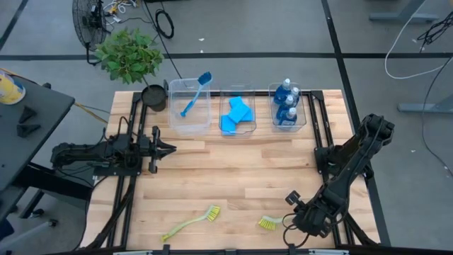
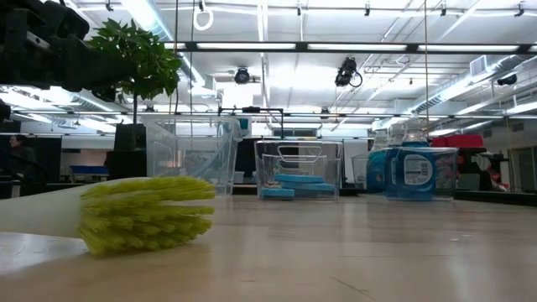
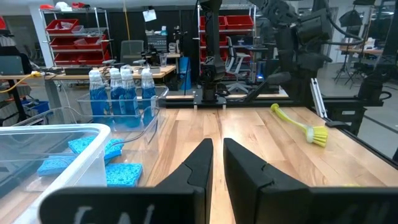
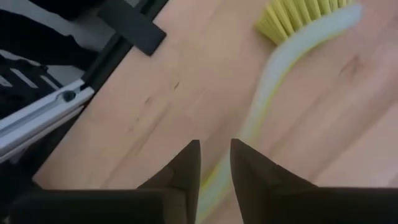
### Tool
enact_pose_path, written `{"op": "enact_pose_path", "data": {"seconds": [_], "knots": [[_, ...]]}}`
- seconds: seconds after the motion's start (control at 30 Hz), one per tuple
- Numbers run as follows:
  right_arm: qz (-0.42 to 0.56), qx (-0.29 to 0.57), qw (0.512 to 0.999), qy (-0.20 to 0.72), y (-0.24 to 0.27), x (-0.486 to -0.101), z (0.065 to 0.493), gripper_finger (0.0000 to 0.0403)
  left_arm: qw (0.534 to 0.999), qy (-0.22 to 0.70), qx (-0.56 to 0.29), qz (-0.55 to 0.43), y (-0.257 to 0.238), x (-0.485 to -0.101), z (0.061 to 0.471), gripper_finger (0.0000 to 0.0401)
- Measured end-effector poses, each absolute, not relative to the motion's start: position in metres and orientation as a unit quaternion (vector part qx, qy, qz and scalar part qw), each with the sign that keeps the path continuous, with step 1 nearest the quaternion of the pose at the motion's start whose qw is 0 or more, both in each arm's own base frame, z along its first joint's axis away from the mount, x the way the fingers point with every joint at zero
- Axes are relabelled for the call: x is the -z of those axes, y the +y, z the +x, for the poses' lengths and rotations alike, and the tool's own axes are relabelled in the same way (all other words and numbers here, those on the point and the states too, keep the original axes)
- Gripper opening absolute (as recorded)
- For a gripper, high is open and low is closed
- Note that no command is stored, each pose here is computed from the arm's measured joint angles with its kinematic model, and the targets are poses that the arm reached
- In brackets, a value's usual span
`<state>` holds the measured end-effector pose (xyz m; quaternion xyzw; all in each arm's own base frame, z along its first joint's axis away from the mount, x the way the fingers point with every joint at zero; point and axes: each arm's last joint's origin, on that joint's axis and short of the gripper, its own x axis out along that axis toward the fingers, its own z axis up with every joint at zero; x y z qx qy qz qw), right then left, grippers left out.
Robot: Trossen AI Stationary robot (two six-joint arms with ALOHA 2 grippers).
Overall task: Pick & Place Kitchen Sink Supplies
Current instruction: Put the yellow cleaning brush into the left transparent bin
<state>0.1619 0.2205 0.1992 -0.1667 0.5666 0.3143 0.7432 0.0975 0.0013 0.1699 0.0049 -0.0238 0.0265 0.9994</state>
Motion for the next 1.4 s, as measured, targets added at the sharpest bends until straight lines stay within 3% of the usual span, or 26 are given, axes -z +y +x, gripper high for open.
{"op": "enact_pose_path", "data": {"seconds": [0.5,1.4], "knots": [[-0.141,-0.301,0.808,0.487,0.224,-0.182,0.169,0.0190,0.999,-0.024,-0.027,0.005,0.001,-0.170,0.098,0.0044],[-0.125,-0.267,0.842,0.452,0.202,-0.137,0.162,0.0196,0.999,-0.024,-0.026,0.005,0.001,-0.170,0.098,0.0044]]}}
